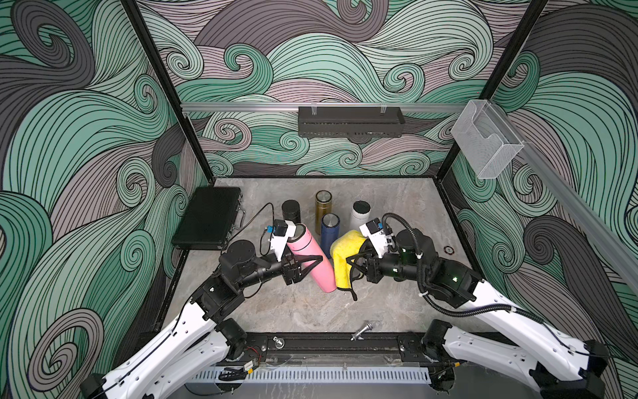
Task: Wipe the surface of the thermos
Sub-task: Place the thermos at the center of the board.
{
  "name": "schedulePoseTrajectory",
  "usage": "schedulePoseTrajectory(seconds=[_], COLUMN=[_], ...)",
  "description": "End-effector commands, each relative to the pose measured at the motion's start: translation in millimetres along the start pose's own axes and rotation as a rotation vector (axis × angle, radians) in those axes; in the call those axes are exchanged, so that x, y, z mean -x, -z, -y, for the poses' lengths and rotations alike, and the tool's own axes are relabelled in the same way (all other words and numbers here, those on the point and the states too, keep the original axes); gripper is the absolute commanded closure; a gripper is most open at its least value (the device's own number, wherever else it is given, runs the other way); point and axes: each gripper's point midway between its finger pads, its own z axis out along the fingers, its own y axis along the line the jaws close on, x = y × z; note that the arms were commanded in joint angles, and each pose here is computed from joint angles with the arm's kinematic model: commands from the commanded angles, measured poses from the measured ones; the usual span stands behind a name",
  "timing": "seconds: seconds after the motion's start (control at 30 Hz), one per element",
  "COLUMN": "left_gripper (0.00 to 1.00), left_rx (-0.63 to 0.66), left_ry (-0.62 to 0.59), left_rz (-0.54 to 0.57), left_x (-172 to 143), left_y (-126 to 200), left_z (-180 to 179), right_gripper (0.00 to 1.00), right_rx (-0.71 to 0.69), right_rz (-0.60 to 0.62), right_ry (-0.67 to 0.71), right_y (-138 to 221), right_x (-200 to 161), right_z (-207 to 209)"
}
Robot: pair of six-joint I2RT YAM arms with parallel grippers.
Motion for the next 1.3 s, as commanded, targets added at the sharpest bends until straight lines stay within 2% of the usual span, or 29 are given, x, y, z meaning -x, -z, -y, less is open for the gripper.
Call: schedulePoseTrajectory(seconds=[0.0, 0.17, 0.27, 0.37, 0.47, 0.67, 0.8, 0.9, 1.03, 1.27], left_gripper=[1.00, 1.00, 1.00, 1.00, 1.00, 1.00, 1.00, 1.00, 1.00, 1.00], left_rx=[0.084, 0.369, 0.519, 0.722, 0.939, 1.190, 1.291, 1.293, 1.321, 1.386], left_ry=[-0.058, -0.028, -0.024, -0.014, -0.028, -0.113, -0.124, -0.052, 0.054, 0.075], left_rz=[0.152, 0.118, 0.104, 0.150, 0.167, 0.152, 0.145, 0.141, 0.177, 0.171], left_x=[55, 68, 73, 81, 88, 107, 114, 113, 111, 107], left_y=[24, 50, 67, 91, 122, 146, 146, 139, 140, 127], left_z=[6, -28, -45, -71, -92, -115, -139, -168, -209, -269], right_gripper=[1.00, 1.00, 1.00, 1.00, 1.00, 1.00, 1.00, 1.00, 1.00, 1.00], right_rx=[-0.206, -0.571, -0.729, -0.779, -0.767, -0.775, -0.821, -0.811, -0.830, -0.839], right_rz=[0.050, 0.107, 0.108, 0.088, 0.071, 0.032, 0.028, 0.036, -0.016, -0.036], right_ry=[0.017, -0.047, -0.097, -0.185, -0.246, -0.350, -0.421, -0.491, -0.539, -0.568], right_y=[31, 90, 114, 115, 101, 73, 64, 51, 32, 5], right_x=[11, 25, 25, 24, 25, 26, 28, 28, 24, 21], right_z=[32, 87, 118, 146, 171, 223, 266, 297, 333, 368])
